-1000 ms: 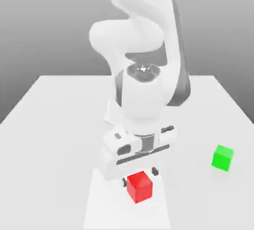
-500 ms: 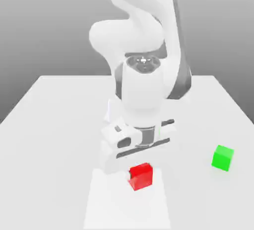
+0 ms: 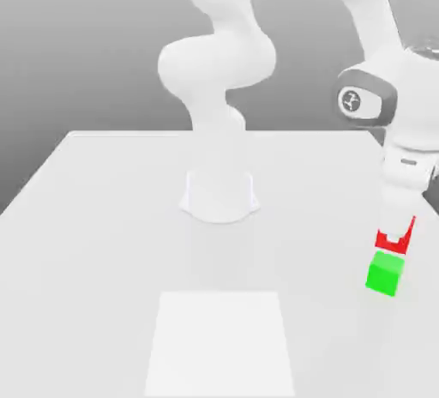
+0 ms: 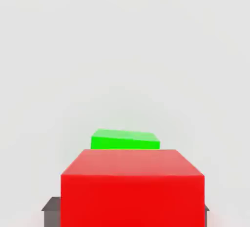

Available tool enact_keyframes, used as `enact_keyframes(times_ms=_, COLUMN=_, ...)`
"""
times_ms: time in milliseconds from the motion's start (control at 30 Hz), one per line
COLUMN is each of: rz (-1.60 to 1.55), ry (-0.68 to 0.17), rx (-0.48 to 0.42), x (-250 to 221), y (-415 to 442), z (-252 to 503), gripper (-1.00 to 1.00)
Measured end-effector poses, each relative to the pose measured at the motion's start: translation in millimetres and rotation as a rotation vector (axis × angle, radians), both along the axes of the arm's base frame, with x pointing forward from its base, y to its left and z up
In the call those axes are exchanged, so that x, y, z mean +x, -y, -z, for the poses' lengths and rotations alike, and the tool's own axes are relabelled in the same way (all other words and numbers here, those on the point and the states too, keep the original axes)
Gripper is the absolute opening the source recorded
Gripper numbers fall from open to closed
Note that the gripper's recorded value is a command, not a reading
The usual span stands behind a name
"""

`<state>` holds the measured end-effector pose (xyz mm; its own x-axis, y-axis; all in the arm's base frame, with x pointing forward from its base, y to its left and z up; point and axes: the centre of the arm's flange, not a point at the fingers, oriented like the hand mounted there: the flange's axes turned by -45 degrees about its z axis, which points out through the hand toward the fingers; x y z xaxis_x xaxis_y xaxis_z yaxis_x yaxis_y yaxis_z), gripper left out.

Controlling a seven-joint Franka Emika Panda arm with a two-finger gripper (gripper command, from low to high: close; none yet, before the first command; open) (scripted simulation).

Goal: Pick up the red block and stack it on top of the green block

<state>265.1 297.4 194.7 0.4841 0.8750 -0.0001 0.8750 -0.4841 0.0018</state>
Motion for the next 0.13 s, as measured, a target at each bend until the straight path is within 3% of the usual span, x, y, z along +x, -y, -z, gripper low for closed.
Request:
enact_keyframes(times_ms=33, rz=-0.001, ry=-0.001, rx=0.0, x=-0.8, y=0.2, z=8.8, gripper=1.0)
enact_keyframes(times_ms=133, rz=-0.001, ry=-0.001, rx=0.0, x=-0.8, y=0.2, z=8.8, gripper=1.0)
